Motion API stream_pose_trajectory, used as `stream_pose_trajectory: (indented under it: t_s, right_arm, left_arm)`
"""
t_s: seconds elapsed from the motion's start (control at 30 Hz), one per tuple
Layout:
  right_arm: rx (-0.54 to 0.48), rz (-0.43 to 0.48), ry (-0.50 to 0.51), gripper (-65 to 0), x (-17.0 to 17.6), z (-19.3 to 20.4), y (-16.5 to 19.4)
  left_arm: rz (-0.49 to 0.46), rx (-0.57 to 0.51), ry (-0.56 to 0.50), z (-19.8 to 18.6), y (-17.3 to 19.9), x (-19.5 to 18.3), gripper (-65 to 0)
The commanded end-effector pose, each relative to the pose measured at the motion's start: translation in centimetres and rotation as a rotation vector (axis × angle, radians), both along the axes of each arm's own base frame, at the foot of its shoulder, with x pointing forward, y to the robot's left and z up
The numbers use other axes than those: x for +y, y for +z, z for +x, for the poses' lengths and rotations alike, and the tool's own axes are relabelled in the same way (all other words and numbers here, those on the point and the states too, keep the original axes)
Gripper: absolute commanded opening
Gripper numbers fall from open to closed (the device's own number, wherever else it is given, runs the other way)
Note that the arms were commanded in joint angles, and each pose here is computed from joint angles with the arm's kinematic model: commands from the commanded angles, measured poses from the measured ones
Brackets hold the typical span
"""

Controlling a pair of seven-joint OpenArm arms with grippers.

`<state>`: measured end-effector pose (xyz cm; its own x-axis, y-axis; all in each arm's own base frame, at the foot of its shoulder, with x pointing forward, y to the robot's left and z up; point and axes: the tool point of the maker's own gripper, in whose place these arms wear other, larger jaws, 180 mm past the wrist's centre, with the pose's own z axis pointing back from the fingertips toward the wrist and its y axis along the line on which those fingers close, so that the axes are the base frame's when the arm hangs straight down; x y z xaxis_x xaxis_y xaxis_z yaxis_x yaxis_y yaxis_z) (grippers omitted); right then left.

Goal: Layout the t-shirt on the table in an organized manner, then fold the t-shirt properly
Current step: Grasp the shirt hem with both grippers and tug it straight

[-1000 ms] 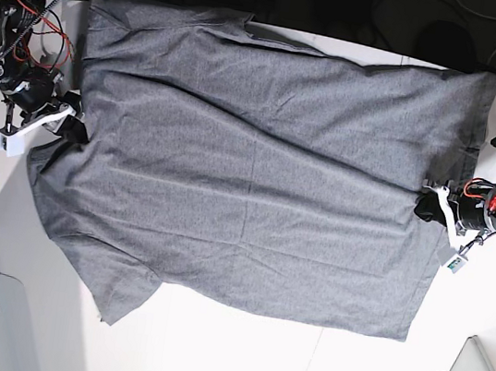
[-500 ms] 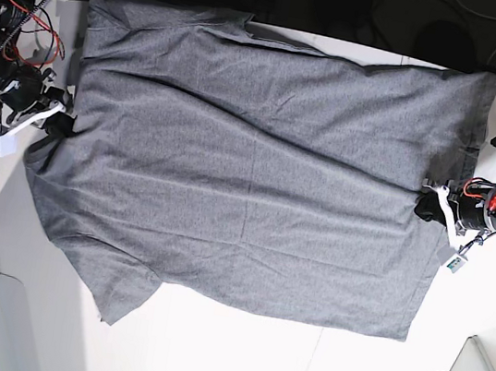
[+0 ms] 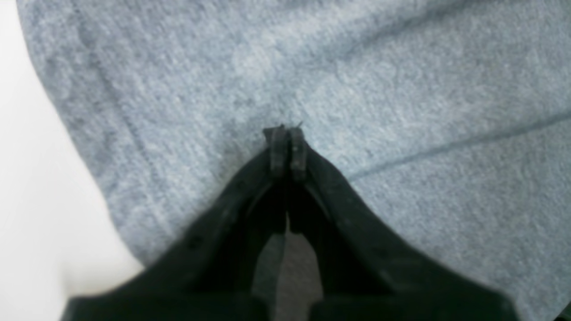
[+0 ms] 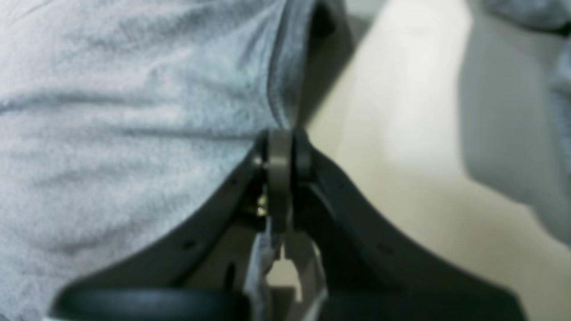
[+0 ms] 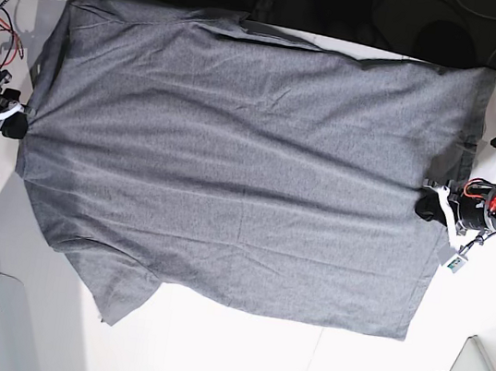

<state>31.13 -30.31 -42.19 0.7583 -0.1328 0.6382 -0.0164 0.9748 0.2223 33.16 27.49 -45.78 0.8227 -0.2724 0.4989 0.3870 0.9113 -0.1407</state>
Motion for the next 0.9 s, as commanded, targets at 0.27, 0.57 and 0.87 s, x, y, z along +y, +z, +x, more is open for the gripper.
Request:
stream_pose_trajectory:
  t_s: [0.27,0.57,0.87]
  right_arm:
    - [-0.074,-0.02,-0.007,-45.9,-1.7,1.4,2.6]
    - [-0.189,0.098,-0.033,-46.3,-0.8,2.7,7.1]
    - [-0.139,0.172,0.055,-65.0,3.9,1.3,5.5]
  left_arm:
    - [0.033,0.001,-0.008,0.4,0.7,1.1,-65.0]
    - [0.039,0.013,-0.009,0.2,0.6,1.2,-65.0]
    - [0.041,0.017,-0.009,0.1,0.6,1.2,-65.0]
